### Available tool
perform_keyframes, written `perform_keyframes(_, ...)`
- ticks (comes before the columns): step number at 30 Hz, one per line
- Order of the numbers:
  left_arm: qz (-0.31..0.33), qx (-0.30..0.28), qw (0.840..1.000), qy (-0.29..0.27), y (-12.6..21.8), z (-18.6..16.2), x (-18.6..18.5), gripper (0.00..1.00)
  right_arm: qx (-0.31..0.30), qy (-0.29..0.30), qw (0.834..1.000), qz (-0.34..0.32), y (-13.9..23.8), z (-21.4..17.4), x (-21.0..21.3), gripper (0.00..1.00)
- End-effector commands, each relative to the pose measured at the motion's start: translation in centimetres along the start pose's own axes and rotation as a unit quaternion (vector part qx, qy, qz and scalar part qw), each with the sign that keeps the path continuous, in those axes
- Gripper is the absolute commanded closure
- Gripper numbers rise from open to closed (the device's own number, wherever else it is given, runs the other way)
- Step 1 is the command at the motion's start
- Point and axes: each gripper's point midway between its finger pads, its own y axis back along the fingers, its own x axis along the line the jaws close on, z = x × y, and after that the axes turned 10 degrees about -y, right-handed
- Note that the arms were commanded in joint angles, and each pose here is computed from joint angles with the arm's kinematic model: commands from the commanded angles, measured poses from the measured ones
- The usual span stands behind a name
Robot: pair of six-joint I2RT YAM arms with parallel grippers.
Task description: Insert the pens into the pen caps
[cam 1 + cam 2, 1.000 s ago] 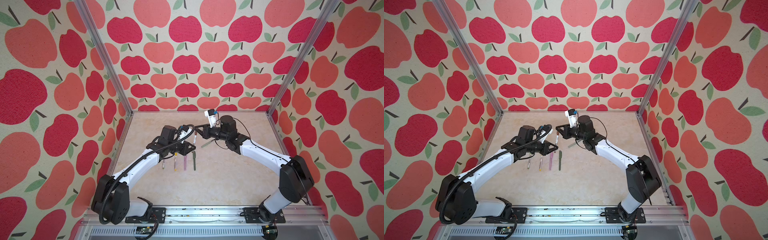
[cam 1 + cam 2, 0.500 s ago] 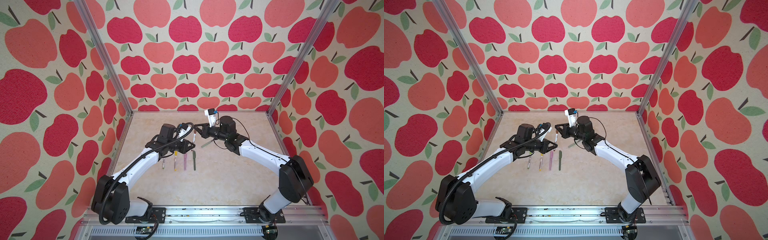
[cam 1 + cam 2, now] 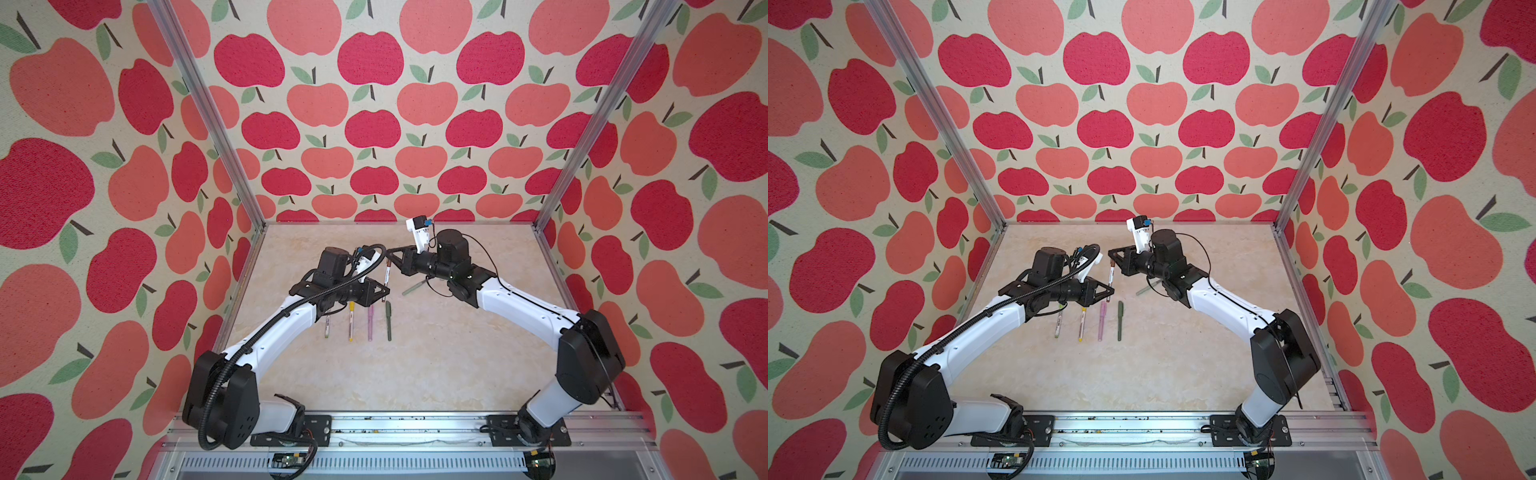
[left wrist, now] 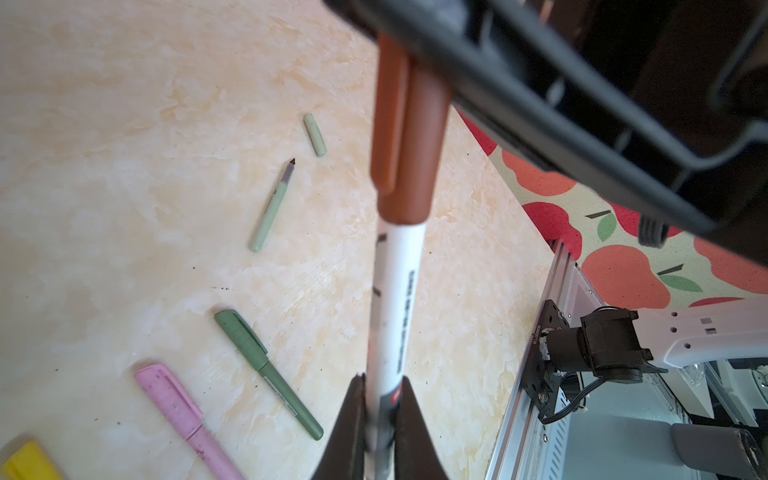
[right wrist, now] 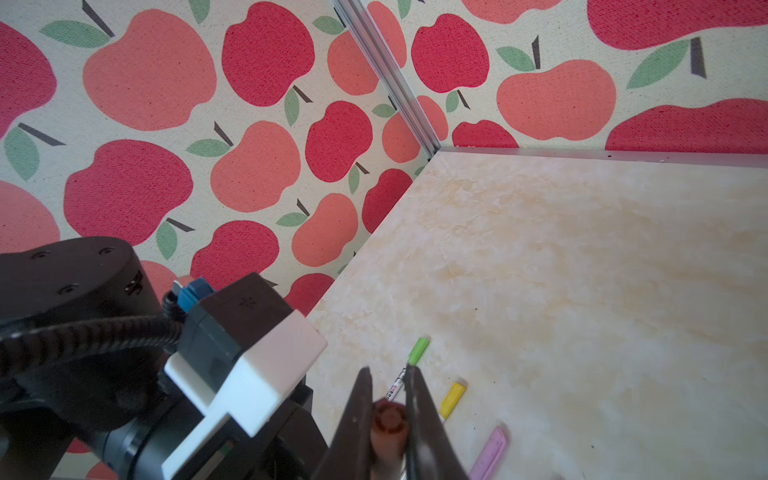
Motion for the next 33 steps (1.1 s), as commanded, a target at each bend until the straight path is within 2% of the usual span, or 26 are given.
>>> perform_keyframes(1,0.068,-0.282,0.946,-0.147,8.7,15.8,-1.2,1.0,0.261,-0.092,0.96,-0.044,1.4,-14.6,-3.0,0.97)
perform_keyframes(6,0.065,-0.255,0.957,-0.119,7.3,12.8,-0.6,1.0,0.2,-0.078,0.977,-0.019,1.2,-9.2,-1.4,0.92)
perform_keyframes(12,0.054,-0.214,0.972,-0.081,4.9,8.4,-0.5,1.0,0.123,-0.05,0.991,0.015,2.2,-2.7,1.5,0.78)
perform_keyframes(15,0.048,-0.195,0.977,-0.068,3.7,6.4,-0.8,1.0,0.103,-0.029,0.994,0.024,3.0,-0.9,2.9,0.65)
perform_keyframes(20,0.044,-0.186,0.98,-0.064,3.0,5.2,-1.3,1.0,0.094,-0.017,0.995,0.026,3.8,-0.4,3.7,0.55)
perform_keyframes(26,0.037,-0.187,0.98,-0.064,2.8,5.3,-1.6,1.0,0.094,-0.02,0.995,0.029,4.0,-0.7,3.7,0.55)
perform_keyframes(33,0.029,-0.185,0.98,-0.066,2.5,5.5,-2.0,1.0,0.085,-0.003,0.996,0.034,4.3,-0.8,4.1,0.63)
